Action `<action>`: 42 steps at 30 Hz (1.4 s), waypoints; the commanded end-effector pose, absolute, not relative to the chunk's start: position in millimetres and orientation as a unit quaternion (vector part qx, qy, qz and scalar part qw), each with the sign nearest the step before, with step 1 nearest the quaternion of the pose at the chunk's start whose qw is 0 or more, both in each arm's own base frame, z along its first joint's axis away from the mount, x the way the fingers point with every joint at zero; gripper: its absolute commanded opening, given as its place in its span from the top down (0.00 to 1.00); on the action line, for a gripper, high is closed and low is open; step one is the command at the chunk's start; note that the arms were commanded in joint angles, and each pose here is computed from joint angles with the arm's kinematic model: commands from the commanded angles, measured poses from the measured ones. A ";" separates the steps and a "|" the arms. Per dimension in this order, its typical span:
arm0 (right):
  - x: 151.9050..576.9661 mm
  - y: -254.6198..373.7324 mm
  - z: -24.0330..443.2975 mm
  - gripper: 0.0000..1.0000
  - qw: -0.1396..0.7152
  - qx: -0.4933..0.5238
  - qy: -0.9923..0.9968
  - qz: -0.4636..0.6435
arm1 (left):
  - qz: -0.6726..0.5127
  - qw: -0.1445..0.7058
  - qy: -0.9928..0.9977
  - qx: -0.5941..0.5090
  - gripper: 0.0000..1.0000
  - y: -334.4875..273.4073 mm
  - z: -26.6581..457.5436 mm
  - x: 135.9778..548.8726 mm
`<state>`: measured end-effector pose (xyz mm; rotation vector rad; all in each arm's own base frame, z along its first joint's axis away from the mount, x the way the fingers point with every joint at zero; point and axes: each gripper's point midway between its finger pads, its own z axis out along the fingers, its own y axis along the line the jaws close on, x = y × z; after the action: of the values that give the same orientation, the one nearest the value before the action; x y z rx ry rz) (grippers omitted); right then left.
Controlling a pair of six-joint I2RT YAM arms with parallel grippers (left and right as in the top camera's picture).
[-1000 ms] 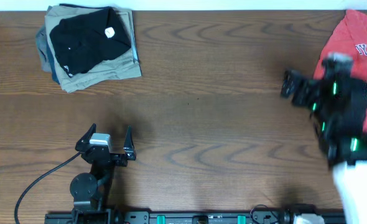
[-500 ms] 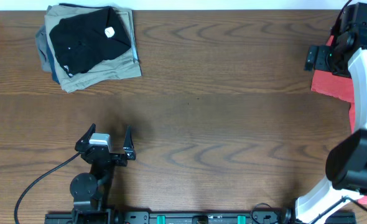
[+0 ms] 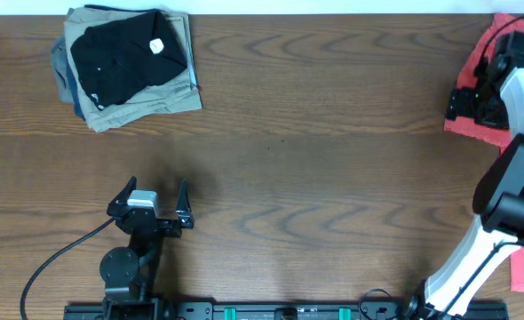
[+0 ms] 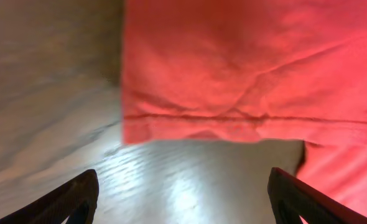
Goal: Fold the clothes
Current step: 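Reach the right gripper to the red t-shirt at the right edge and grasp it, then drag the red t-shirt with the right gripper toward the table center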
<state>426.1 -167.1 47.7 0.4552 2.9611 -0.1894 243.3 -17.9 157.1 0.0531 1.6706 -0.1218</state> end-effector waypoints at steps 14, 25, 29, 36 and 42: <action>445.8 -163.2 4.2 0.25 0.072 0.134 0.988 -0.035 | -0.054 0.656 0.752 0.031 0.02 -19.7 141.5 243.4; 447.9 -156.2 -0.6 0.69 0.072 0.132 0.989 -0.018 | -0.053 0.656 0.752 0.030 0.02 -19.6 141.5 243.4; 446.4 -155.3 -0.8 0.94 0.068 0.139 0.988 -0.017 | -0.053 0.656 0.752 0.030 0.02 -19.6 141.5 243.4; 451.4 -129.3 3.7 0.99 0.070 0.141 0.987 0.028 | -0.053 0.656 0.752 0.030 0.02 -19.6 141.5 243.4; 466.9 -74.7 22.4 0.99 0.089 0.085 0.991 0.046 | -0.053 0.656 0.752 0.030 0.02 -19.6 141.5 243.4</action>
<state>450.9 -118.8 1.5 0.3605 2.9882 0.0484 243.3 -17.9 157.1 0.0531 1.6706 -0.1218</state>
